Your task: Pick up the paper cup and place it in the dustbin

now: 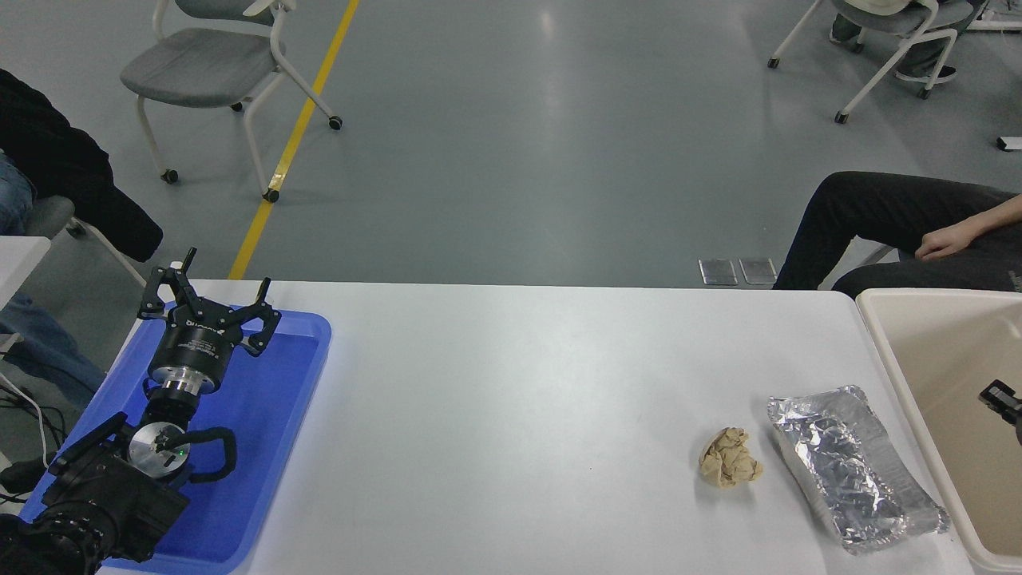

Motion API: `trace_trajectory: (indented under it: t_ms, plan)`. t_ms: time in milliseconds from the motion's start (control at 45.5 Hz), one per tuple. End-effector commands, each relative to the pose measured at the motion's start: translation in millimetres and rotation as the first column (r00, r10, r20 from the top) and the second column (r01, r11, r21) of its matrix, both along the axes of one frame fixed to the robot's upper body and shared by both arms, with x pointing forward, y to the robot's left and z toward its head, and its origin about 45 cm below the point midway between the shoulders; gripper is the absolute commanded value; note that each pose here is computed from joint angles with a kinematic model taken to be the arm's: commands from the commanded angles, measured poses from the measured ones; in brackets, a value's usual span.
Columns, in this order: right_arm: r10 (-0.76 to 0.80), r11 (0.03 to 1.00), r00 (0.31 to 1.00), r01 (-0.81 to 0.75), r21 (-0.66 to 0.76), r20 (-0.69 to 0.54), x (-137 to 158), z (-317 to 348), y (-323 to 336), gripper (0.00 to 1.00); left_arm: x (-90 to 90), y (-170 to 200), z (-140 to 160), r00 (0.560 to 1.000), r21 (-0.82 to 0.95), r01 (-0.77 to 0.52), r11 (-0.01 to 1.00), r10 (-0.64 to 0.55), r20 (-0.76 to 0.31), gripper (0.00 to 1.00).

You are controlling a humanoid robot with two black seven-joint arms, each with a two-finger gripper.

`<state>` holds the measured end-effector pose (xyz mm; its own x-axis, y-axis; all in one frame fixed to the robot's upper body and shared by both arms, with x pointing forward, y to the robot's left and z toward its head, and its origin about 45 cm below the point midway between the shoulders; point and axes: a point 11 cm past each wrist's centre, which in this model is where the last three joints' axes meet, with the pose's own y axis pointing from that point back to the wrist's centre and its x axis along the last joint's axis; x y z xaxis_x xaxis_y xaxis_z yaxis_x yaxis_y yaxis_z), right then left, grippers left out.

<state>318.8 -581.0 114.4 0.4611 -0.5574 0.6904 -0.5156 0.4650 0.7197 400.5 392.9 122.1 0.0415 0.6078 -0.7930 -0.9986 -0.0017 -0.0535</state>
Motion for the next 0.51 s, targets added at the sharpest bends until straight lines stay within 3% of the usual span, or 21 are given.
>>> trace_trajectory:
  t_ms: [0, 220, 484]
  plan:
    - [0.129, 0.992, 0.992, -0.129, 0.007, -0.004, 35, 39, 20, 1.00, 0.1, 0, 0, 1.000, 0.000, 0.001, 1.000, -0.001, 0.000, 1.00]
    - [0.284, 0.959, 0.957, -0.281, 0.044, -0.067, 47, 70, 54, 1.00, 0.8, -1, 0, 1.000, -0.001, 0.003, 1.000, -0.003, 0.001, 1.00]
    - [0.500, 0.855, 0.857, -0.467, 0.225, -0.121, 49, 94, 139, 1.00, 1.4, -2, 1, 1.000, -0.003, 0.004, 1.000, -0.004, 0.002, 1.00]
